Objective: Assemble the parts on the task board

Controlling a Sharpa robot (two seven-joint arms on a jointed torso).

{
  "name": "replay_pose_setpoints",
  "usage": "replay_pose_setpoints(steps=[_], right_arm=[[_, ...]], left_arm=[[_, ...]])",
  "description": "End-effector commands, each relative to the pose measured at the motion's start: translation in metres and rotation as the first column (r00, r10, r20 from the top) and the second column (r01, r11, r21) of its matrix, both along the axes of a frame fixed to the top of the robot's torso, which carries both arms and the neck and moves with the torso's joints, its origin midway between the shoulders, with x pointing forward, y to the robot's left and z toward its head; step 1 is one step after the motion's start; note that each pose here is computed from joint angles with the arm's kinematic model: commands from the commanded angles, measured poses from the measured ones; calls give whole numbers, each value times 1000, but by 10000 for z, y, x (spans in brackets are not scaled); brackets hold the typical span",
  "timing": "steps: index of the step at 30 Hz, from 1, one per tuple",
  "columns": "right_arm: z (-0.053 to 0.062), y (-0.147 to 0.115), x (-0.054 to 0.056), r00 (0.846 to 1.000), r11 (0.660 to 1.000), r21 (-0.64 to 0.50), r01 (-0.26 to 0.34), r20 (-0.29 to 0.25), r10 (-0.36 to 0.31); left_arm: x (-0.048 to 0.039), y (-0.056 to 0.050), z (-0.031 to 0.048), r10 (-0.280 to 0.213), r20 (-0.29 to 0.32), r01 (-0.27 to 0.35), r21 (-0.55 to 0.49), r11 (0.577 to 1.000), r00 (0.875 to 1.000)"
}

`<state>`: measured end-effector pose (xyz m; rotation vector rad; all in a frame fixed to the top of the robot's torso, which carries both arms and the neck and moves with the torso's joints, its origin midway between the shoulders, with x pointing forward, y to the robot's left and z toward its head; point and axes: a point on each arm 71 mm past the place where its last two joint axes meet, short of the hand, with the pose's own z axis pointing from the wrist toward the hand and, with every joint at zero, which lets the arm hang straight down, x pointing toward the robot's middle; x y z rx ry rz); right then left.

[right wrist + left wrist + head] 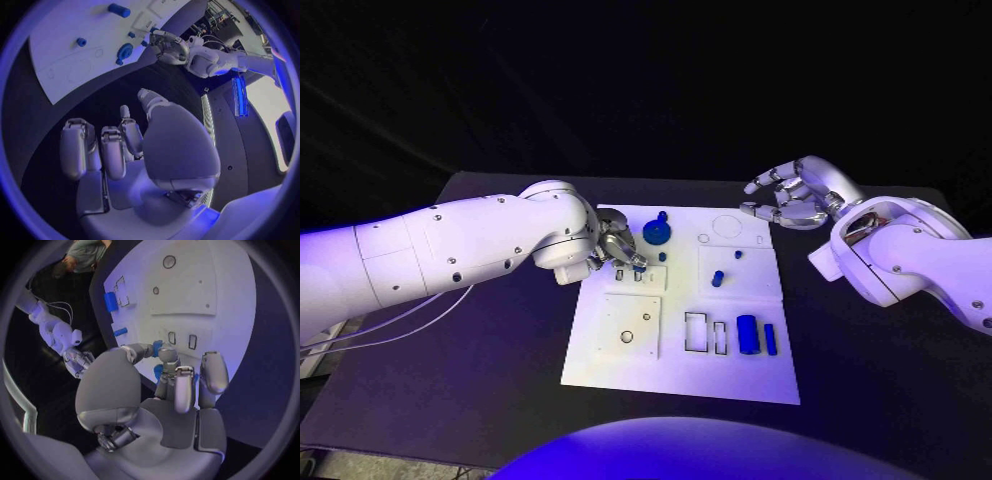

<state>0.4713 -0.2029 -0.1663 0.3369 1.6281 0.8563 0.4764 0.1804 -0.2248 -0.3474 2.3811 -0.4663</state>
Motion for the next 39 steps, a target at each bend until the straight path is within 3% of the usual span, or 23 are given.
replay_pose_setpoints(steps=[1,11,22,39], right_arm=[[-12,9,-4,1000,1000,-10,-12,-4,12],[-21,13,-7,1000,1000,-10,-13,-6,13],[-24,14,-9,1000,1000,-9,-13,-6,13],[-26,11,-9,1000,1000,-9,-13,-7,13]], left_arm=[[-6,-6,-5,-1,2,1,9,1000,1000],[-26,-52,-36,-59,40,56,81,995,997],[-25,-104,-60,-85,56,78,116,990,995],[-41,-108,-87,-132,28,125,178,976,991]])
